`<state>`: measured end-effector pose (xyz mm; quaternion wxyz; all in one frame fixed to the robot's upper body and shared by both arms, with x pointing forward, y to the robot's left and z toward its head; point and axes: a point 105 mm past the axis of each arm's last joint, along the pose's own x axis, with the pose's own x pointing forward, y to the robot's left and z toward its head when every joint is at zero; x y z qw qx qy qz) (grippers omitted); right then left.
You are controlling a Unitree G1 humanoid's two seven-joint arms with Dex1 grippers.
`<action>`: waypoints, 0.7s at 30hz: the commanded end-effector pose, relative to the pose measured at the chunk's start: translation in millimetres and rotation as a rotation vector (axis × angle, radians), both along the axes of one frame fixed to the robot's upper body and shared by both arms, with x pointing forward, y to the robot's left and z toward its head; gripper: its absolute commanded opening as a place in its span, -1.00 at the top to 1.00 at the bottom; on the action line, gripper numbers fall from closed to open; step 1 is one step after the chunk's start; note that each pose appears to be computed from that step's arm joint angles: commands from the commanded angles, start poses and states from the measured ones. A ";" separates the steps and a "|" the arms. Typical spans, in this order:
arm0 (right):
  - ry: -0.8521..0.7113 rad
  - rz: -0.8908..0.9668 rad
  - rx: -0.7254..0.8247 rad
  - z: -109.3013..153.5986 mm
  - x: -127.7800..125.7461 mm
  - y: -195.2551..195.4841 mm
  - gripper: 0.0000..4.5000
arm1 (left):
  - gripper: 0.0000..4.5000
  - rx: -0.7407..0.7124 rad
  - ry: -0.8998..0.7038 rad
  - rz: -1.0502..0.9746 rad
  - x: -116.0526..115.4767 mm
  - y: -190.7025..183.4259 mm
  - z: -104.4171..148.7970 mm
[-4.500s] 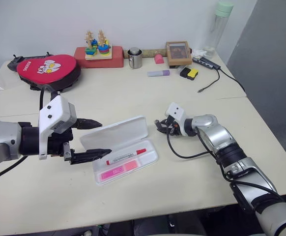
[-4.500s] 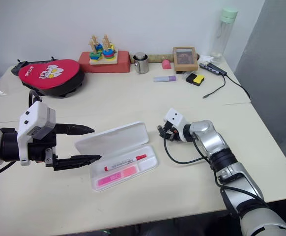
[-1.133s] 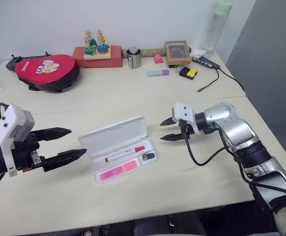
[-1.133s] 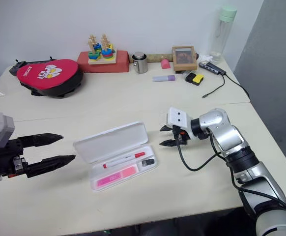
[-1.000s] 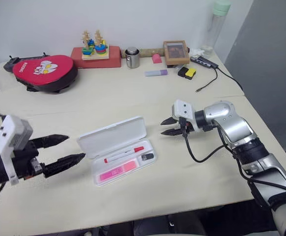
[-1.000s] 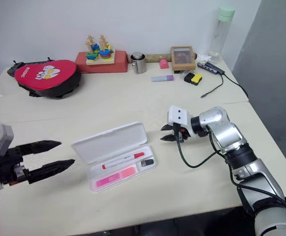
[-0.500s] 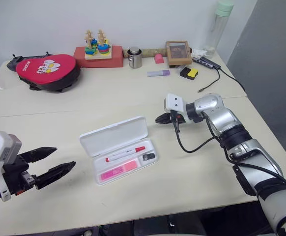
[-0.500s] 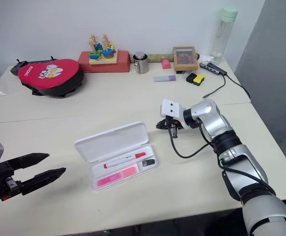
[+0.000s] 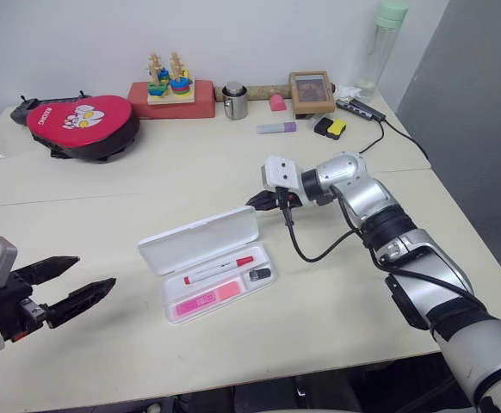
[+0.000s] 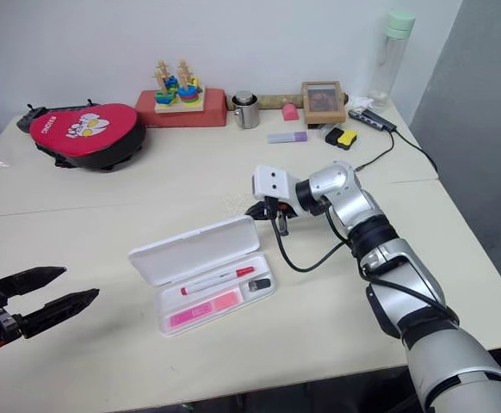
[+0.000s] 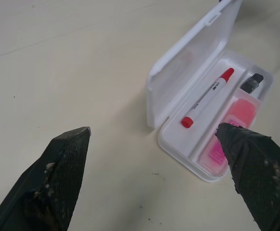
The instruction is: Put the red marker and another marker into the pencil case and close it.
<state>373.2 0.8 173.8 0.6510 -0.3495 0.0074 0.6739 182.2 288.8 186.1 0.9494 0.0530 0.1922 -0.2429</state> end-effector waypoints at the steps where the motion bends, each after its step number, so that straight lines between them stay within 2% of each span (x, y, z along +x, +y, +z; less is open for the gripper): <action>1: -0.046 0.066 -0.010 15.9 -6.5 0.6 0.96 | -1.00 0.011 -0.033 0.008 1.1 1.4 4.2; 11: -0.028 0.199 -0.087 18.4 -34.2 -11.0 0.96 | -1.00 0.011 -0.028 0.013 3.2 4.1 1.2; 16: -0.010 0.269 -0.151 1.0 -52.7 -10.5 0.96 | -1.00 0.033 -0.049 -0.039 17.3 3.2 10.6; 21: -0.024 0.290 -0.160 -11.4 -62.8 -2.7 0.96 | -1.00 0.018 -0.040 -0.069 20.9 -4.5 6.6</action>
